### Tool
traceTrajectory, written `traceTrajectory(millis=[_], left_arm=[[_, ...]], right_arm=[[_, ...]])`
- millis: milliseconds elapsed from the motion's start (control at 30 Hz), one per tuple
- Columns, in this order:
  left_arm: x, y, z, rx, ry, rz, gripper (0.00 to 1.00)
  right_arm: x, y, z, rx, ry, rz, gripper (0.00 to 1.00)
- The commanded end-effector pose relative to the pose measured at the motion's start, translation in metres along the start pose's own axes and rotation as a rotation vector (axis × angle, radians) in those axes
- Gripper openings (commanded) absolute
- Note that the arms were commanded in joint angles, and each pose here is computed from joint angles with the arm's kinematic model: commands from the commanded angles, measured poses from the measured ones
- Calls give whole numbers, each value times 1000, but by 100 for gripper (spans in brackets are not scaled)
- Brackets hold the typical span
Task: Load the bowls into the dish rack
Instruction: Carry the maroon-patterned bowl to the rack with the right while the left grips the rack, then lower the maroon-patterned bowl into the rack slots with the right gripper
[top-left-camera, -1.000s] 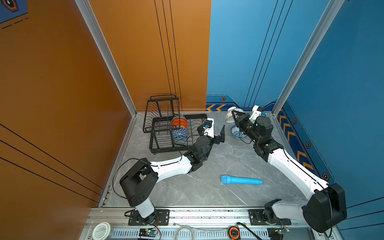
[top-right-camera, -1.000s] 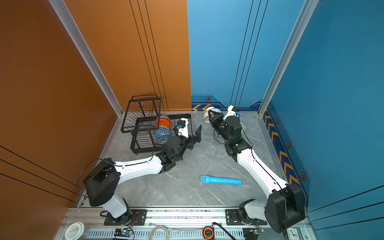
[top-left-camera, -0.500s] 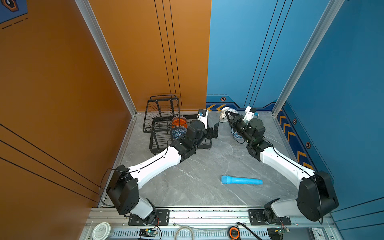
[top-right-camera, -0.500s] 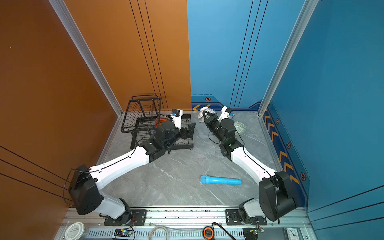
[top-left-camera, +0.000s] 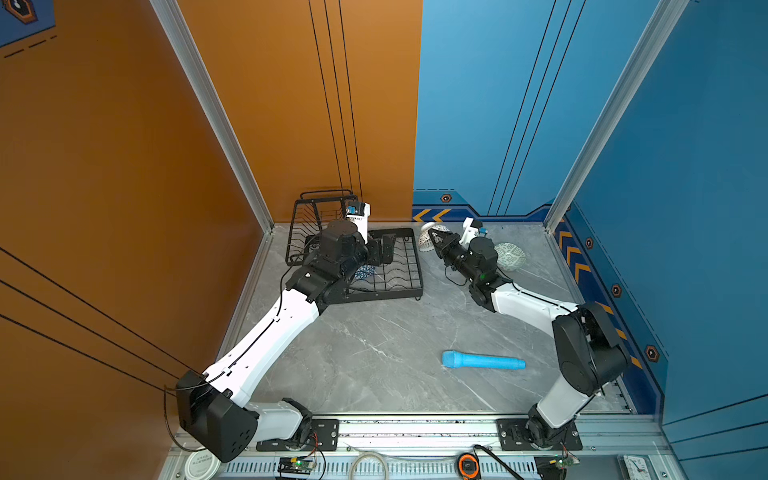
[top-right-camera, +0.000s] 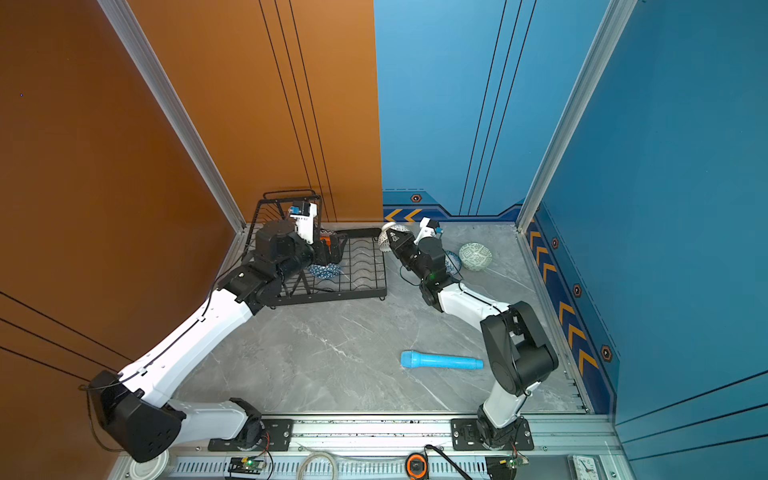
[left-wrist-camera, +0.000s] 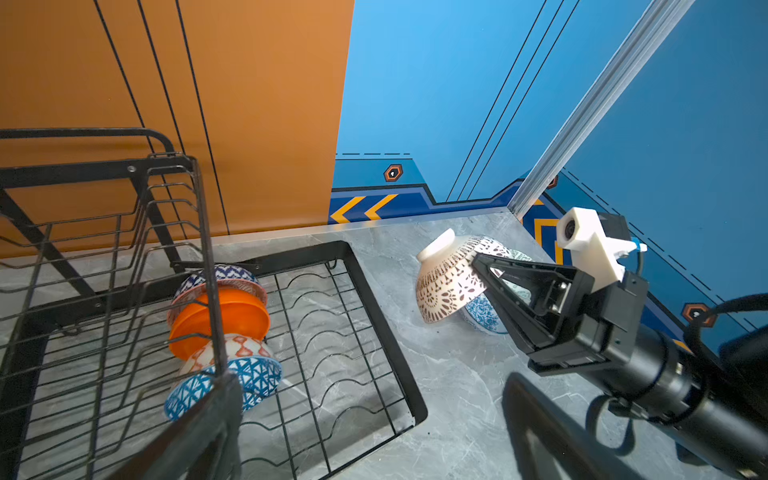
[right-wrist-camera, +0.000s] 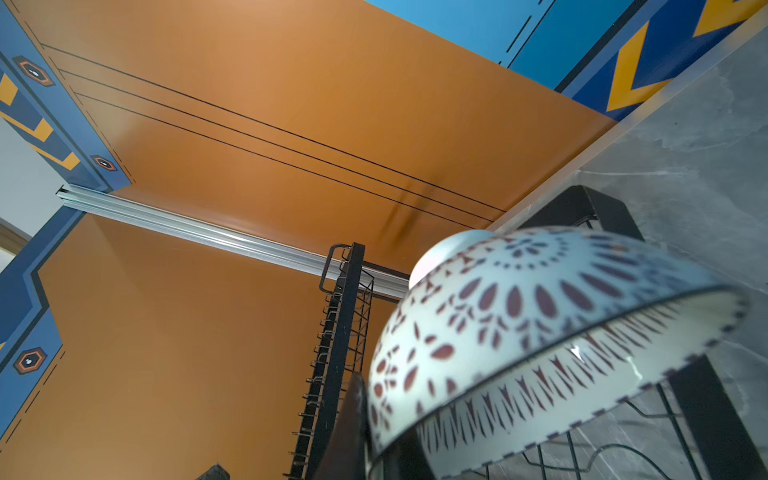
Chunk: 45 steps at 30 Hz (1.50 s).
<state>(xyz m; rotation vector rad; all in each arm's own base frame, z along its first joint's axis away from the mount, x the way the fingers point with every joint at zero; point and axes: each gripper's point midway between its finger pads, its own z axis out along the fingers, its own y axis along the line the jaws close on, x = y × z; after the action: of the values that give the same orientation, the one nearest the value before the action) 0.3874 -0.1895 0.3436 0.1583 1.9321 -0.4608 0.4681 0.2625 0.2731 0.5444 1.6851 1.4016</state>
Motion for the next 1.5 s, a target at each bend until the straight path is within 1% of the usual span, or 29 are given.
traceTrajectory(millis=[0, 133, 267, 400, 467, 500, 600, 800, 833, 967, 1233, 1467], left_arm=[[4, 5, -8, 25, 65, 14, 98], [-1, 14, -11, 21, 73, 62, 98], [-7, 33, -12, -13, 62, 94, 98], [-16, 38, -7, 13, 28, 113, 98], [-20, 36, -3, 37, 12, 141, 98], [-21, 36, -2, 42, 8, 153, 98], [-26, 36, 6, 51, -1, 168, 98], [-28, 40, 12, 64, -31, 146, 98], [-35, 40, 11, 67, -67, 140, 98], [-39, 52, 11, 78, -96, 66, 98], [-44, 70, 15, 88, -101, -22, 98], [-40, 73, 19, 90, -89, -33, 98]], right_arm=[[-1, 52, 14, -169, -6, -25, 0], [13, 43, 39, -160, 24, -22, 0], [26, 37, 64, -167, 51, -9, 0], [37, 31, 84, -165, 68, -12, 0], [42, 27, 93, -162, 76, -13, 0], [47, 18, 98, -149, 84, -15, 0], [55, 10, 109, -136, 92, -20, 0], [59, -7, 121, -146, 65, 1, 0], [60, -11, 123, -143, 62, 2, 0], [56, -16, 128, -163, 30, 3, 0], [50, -31, 138, -164, -20, 13, 0], [44, -40, 146, -170, -42, 23, 0]])
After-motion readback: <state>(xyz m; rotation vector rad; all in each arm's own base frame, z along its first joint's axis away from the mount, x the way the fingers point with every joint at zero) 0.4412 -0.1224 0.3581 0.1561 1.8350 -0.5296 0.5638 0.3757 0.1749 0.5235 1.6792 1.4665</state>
